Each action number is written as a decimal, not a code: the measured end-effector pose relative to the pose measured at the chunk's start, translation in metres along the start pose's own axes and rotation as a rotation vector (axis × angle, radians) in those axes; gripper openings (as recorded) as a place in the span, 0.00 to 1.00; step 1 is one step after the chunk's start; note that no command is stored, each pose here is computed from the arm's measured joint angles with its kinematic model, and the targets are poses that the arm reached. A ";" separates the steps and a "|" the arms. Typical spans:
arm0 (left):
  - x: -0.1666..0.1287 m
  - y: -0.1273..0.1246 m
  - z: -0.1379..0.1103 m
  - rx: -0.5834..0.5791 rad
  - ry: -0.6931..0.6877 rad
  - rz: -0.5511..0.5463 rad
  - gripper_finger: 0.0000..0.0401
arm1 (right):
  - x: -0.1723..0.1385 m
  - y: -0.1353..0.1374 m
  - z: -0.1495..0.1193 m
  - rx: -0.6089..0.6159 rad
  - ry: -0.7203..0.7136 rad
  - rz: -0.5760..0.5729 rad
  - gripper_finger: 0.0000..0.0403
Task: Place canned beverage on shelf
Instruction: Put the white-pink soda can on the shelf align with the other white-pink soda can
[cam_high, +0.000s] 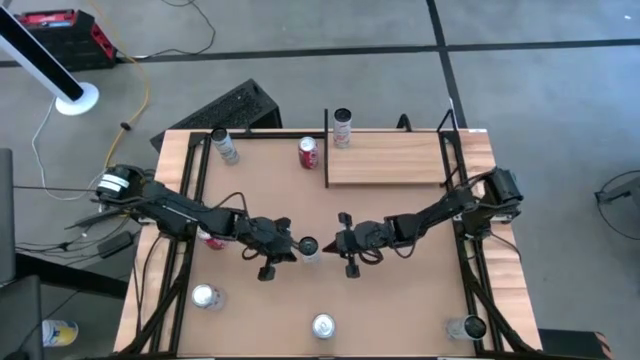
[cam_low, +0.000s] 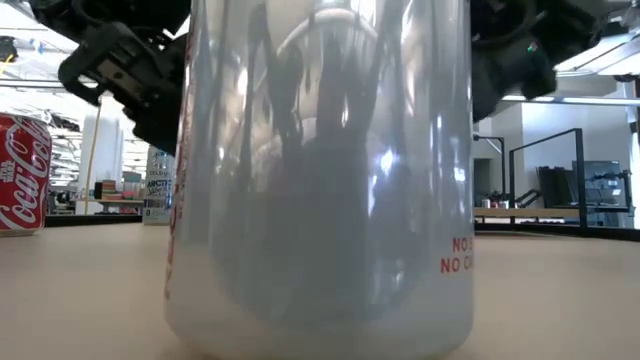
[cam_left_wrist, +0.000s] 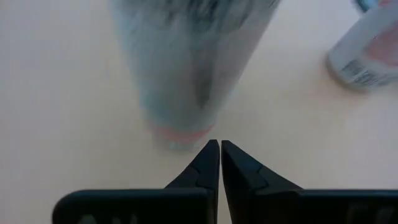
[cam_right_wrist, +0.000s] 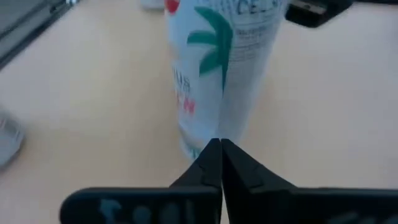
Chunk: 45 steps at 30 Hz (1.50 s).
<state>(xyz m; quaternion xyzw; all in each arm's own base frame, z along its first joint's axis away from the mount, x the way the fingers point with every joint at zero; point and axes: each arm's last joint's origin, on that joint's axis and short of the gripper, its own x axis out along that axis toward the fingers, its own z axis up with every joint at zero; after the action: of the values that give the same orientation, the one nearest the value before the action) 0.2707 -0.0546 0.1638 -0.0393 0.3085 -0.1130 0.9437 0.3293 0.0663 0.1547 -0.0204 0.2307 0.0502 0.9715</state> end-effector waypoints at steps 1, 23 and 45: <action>0.000 -0.001 0.003 0.006 -0.003 -0.018 0.00 | 0.004 0.000 0.000 0.001 -0.015 0.000 0.06; -0.001 -0.001 0.014 0.073 -0.068 0.006 0.00 | 0.008 0.004 0.007 0.022 -0.029 0.002 0.05; -0.002 0.011 0.014 0.044 -0.059 0.054 0.00 | 0.002 0.019 0.010 -0.001 0.000 0.070 0.05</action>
<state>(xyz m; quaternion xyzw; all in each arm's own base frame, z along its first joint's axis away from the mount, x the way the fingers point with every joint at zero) 0.2793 -0.0434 0.1750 -0.0133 0.2790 -0.0929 0.9557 0.3333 0.0863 0.1622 -0.0129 0.2313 0.0841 0.9691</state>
